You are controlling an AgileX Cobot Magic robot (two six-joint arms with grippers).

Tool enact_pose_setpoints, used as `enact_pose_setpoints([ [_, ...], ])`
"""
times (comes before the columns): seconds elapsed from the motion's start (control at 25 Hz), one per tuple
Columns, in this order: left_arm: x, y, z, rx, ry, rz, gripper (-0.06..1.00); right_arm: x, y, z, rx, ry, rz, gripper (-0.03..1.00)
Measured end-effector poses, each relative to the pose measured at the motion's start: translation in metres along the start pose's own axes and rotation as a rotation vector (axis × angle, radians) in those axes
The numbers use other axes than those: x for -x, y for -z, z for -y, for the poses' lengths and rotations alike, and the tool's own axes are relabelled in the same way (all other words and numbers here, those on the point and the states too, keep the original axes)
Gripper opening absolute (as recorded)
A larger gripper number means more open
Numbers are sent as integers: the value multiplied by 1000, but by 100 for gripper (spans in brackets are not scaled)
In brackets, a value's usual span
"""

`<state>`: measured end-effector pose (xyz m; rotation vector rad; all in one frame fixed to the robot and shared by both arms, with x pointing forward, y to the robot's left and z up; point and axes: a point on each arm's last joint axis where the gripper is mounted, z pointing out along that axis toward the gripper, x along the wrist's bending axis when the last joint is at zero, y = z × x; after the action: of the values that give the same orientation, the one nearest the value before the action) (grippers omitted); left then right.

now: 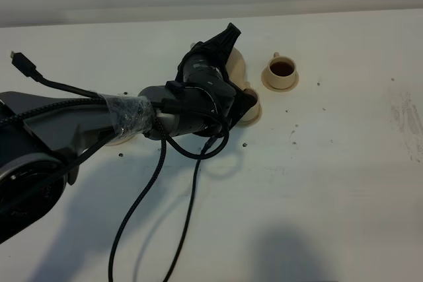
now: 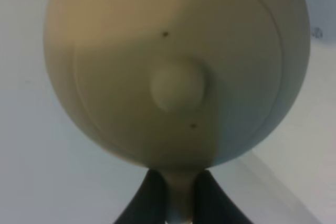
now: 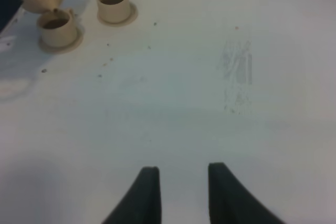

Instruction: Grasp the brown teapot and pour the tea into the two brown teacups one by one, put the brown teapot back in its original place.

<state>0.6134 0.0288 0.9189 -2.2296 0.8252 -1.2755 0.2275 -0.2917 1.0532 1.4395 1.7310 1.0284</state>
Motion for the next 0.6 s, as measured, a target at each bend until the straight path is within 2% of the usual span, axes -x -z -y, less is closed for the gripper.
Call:
enact_pose_setpoints([
  [0.16, 0, 0, 1, 0, 105, 7, 9, 0, 0, 0, 0, 0, 0, 22],
  [0.36, -6, 8, 16, 16, 289, 21, 9, 0, 0, 0, 0, 0, 0, 22],
  [0.52, -12, 21, 39, 26, 459, 78, 9, 0, 0, 0, 0, 0, 0, 22],
  [0.6, -11, 27, 47, 33, 539, 136, 9, 0, 0, 0, 0, 0, 0, 22],
])
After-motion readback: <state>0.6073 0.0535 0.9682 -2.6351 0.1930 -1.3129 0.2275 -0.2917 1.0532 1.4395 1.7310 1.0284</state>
